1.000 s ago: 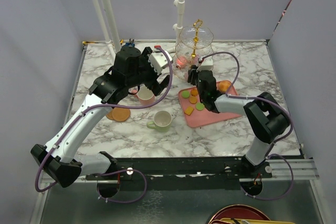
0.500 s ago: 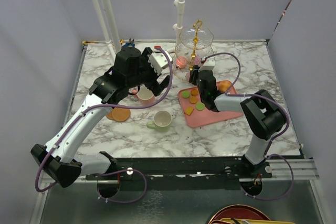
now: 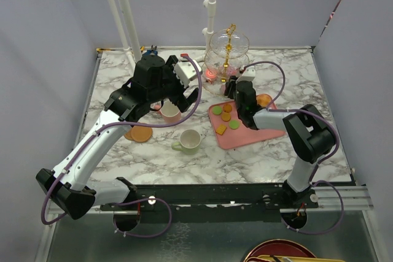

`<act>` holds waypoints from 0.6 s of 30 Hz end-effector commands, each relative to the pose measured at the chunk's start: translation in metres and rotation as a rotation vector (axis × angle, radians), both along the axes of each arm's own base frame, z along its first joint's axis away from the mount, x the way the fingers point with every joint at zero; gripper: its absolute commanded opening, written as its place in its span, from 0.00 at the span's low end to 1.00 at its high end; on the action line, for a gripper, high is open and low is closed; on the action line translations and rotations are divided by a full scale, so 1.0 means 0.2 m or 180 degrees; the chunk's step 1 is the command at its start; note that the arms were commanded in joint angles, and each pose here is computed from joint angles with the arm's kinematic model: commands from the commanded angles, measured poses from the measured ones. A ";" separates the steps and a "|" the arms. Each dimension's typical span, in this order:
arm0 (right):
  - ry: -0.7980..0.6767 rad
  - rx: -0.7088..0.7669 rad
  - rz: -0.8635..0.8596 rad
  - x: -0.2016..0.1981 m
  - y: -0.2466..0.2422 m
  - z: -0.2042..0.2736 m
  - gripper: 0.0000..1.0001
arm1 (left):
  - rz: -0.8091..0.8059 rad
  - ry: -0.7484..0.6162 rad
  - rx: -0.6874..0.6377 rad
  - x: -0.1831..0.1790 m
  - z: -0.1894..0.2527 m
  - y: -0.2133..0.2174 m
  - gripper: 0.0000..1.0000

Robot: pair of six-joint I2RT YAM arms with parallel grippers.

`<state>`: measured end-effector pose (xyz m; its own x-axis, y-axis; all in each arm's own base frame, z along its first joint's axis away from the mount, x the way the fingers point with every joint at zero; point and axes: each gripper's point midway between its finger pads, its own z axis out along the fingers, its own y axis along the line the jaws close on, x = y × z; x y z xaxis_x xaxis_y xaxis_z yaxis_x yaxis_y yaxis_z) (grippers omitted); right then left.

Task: Serve the afternoon tea
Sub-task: Place the desert on the desert table.

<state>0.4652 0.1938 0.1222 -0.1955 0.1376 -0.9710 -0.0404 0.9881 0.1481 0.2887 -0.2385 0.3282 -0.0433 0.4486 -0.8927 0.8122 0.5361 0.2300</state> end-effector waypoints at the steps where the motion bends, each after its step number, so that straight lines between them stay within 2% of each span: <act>1: 0.0072 -0.0039 -0.0095 -0.02 -0.10 -0.03 0.45 | 0.0055 -0.0077 -0.0030 -0.01 0.04 0.02 0.99; 9: 0.0008 -0.0199 -0.0126 -0.01 -0.24 0.03 0.50 | 0.0033 -0.0062 -0.0056 -0.01 0.04 0.02 0.99; 18: -0.0098 -0.0292 0.0336 0.00 -0.16 0.10 0.68 | 0.0041 -0.0079 -0.0053 -0.02 0.05 0.02 0.99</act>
<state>0.4689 0.1548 0.1292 -0.1927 0.0619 -0.9793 -0.0647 0.9950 0.0756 0.2889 -0.2382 0.3282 -0.0441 0.4490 -0.8924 0.8109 0.5378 0.2305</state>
